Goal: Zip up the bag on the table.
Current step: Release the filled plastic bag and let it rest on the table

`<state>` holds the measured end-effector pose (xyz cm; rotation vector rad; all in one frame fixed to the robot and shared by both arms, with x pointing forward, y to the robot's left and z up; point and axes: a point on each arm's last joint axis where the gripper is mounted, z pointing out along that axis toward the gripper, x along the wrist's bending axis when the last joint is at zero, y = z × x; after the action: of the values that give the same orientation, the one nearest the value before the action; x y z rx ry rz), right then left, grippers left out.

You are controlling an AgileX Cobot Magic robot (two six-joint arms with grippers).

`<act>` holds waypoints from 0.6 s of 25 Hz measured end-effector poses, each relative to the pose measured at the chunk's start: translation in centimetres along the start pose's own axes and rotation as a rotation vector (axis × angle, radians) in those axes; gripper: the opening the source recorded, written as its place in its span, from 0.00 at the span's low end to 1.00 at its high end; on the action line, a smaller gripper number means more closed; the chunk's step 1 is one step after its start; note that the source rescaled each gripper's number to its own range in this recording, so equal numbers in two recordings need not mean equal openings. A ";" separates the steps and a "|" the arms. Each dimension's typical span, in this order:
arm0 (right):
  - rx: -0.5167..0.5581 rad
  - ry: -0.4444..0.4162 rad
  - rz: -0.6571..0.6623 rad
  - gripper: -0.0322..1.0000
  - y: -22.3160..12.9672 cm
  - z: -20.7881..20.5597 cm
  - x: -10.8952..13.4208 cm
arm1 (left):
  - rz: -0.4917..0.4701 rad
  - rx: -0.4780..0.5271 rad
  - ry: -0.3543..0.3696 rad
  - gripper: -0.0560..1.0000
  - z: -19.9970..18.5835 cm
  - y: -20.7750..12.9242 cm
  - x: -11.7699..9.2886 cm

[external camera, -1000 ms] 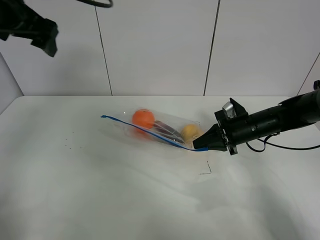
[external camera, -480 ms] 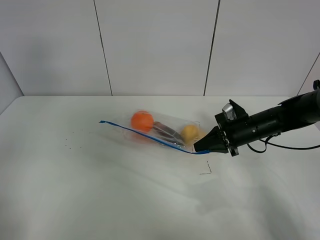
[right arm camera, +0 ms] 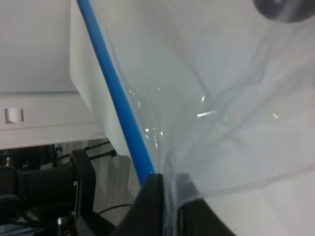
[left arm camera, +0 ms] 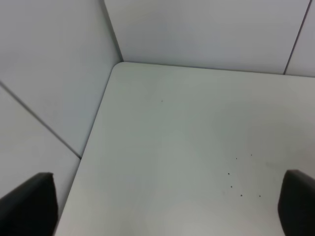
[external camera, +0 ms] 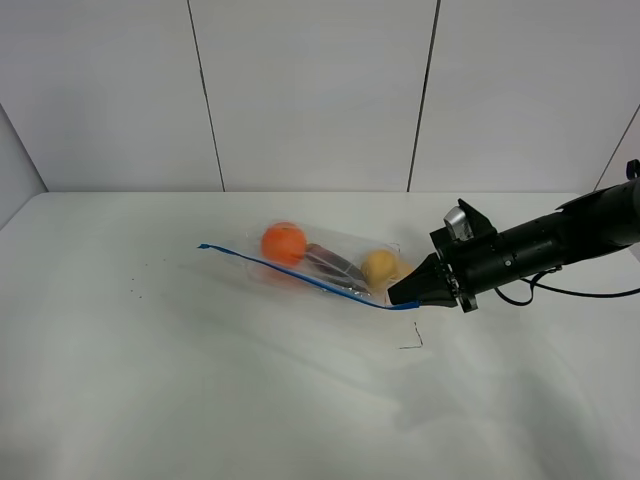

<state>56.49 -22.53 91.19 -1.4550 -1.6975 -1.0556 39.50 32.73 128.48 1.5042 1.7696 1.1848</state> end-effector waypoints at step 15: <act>0.002 -0.001 -0.016 0.03 0.0 0.0 0.0 | -0.084 -0.142 -0.013 1.00 -4.5 -13.2 1.1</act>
<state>56.48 -22.53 91.18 -1.4434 -1.7129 -1.0618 28.95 32.58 119.31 1.3406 1.6860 1.2287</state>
